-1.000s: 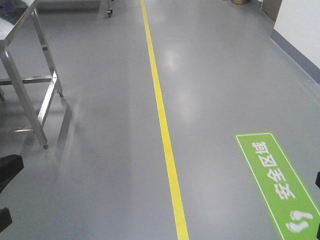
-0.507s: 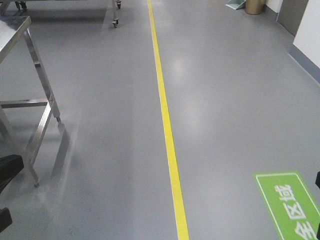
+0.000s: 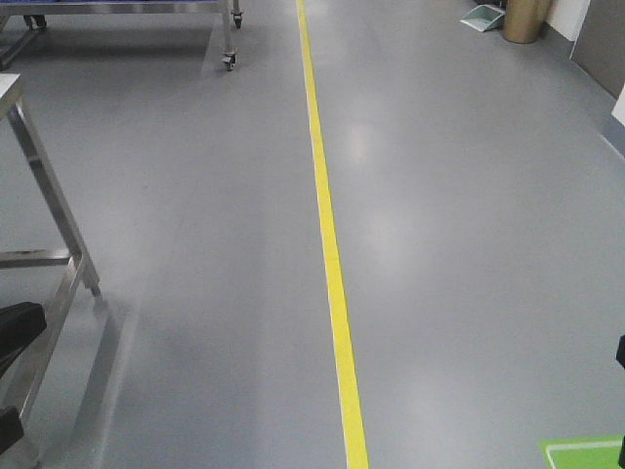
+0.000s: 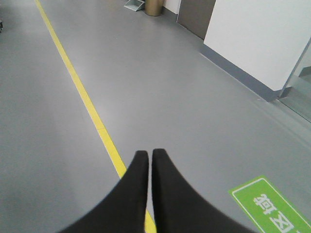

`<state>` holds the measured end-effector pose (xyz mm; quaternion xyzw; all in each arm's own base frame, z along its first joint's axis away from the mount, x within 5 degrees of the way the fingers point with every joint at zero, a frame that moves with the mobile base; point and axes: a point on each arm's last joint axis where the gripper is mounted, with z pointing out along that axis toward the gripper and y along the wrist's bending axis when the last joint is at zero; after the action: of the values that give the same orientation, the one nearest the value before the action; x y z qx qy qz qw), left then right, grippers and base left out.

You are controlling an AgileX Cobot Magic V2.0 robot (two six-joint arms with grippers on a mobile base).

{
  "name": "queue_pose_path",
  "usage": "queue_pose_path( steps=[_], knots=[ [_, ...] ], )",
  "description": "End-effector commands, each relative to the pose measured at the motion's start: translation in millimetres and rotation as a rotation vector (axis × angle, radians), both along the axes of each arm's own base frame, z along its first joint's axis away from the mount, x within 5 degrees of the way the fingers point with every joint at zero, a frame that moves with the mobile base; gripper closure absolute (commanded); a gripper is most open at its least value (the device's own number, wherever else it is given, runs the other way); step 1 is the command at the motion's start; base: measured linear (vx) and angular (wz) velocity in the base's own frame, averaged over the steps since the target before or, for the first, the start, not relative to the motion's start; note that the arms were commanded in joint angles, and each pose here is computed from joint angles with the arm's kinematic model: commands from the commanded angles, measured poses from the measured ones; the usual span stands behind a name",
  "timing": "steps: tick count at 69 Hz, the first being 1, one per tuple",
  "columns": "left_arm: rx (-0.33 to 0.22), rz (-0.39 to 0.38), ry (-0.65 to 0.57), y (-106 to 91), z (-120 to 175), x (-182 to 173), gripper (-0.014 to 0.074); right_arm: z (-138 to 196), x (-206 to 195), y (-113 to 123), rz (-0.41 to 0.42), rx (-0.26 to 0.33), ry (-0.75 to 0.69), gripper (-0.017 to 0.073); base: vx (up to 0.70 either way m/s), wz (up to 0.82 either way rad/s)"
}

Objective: Move and align brake pads A on conveyor
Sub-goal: 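Drive along the yellow floor line past the green floor sign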

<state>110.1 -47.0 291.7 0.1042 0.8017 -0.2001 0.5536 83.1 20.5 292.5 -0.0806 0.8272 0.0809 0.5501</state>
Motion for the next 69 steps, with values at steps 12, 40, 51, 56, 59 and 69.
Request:
queue_pose_path(
  steps=[12,40,51,56,59,69],
  knots=[
    [-0.028,0.025,-0.051,1.0,11.7,2.7,0.06,14.3,3.1,-0.3,-0.01,0.017,-0.09,0.0566,0.62,0.0],
    [-0.028,0.025,-0.051,1.0,11.7,2.7,0.06,14.3,3.0,-0.3,-0.01,0.017,-0.09,0.0566,0.61,0.0],
    [-0.028,0.025,-0.051,1.0,11.7,2.7,0.06,14.3,3.1,-0.3,-0.01,0.017,-0.09,0.0566,0.58,0.05],
    [-0.028,0.025,-0.051,1.0,11.7,2.7,0.06,14.3,3.1,-0.3,-0.01,0.017,-0.09,0.0566,0.57,0.05],
    [-0.028,0.025,-0.051,1.0,11.7,2.7,0.06,14.3,3.1,-0.3,-0.01,0.017,-0.09,0.0566,0.56,0.05],
    [-0.028,0.025,-0.051,1.0,11.7,2.7,0.06,14.3,3.1,-0.3,-0.01,0.017,-0.09,0.0566,0.54,0.04]
  ],
)
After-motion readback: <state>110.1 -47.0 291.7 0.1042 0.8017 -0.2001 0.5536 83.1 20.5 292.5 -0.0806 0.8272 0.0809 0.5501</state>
